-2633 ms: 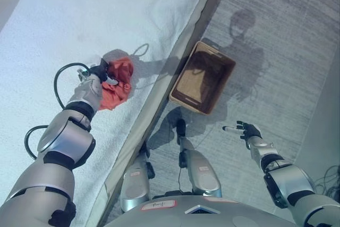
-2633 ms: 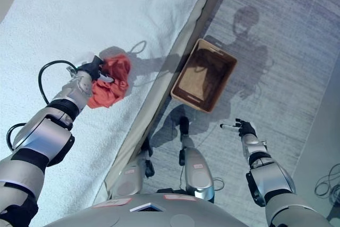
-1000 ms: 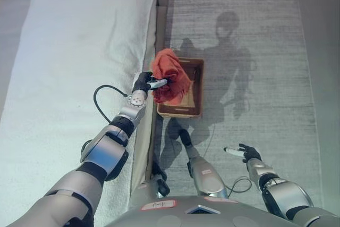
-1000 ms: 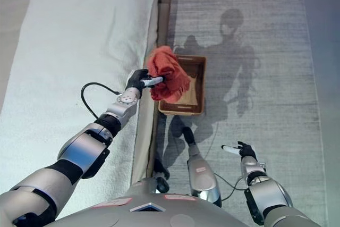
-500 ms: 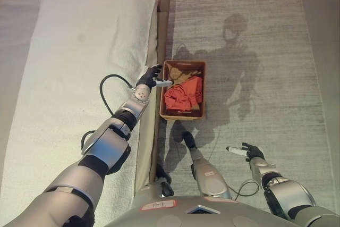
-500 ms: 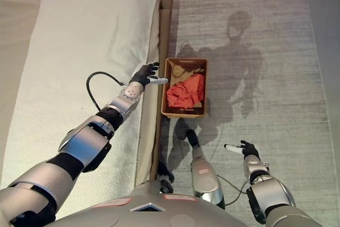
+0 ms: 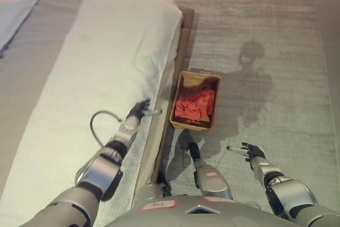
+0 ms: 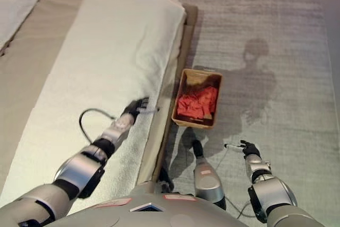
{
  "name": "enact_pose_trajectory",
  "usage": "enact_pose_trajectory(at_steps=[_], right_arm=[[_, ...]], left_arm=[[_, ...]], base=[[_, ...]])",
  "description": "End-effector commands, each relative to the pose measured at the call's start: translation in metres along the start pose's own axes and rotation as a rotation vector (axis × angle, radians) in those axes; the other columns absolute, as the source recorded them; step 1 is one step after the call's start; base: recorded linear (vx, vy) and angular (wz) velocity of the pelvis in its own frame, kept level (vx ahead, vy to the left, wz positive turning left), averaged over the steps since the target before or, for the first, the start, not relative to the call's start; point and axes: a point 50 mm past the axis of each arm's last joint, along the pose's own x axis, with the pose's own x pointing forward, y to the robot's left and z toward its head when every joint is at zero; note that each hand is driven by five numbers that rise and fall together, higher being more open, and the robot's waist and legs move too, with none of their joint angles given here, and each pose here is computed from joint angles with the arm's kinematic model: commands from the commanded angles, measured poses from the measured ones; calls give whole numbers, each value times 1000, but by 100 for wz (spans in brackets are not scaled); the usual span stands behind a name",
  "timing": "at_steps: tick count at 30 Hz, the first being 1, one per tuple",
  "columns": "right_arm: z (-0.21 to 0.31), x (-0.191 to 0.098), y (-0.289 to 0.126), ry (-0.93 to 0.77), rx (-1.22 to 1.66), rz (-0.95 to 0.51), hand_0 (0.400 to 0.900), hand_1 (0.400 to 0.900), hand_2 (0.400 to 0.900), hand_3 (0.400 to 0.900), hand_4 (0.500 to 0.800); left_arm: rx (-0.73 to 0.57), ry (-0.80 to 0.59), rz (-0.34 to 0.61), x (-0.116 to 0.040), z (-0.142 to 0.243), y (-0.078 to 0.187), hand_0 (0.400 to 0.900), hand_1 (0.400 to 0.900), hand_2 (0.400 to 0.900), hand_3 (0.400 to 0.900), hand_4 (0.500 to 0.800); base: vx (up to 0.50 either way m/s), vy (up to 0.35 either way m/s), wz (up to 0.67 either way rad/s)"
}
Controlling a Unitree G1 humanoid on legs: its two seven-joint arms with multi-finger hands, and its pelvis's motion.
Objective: Put the clothes on the bed into the basket.
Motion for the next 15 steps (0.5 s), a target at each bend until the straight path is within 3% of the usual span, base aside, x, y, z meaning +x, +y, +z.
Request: enact_pose_trajectory(at_steps=[1,4,8,9,15], right_arm=[[13,1,-20,-14,19,-35,900,900,900,900,800],[2,1,-22,3,-18,-11,900,900,900,900,800],[-11,-1,-19,32,-60,14,900,900,900,900,800],[-22,-2,-13,56,-102,42,900,900,900,900,800],[-35,-5,13,81,-177,119,900,900,900,900,800]], left_arm=[[91,30,38,-2,-15,24,900,900,900,900,800],[66,185,38,-19,-74,30,900,900,900,900,800],[52,320,13,-35,-117,25,900,900,900,900,800],[31,405,2,-46,-140,20,900,900,900,900,800],[46,570,-24,-71,-180,8,900,900,900,900,800]], base=[[-86,23,35],[-95,38,39],[-50,56,17],[-67,51,21],[-38,52,16]])
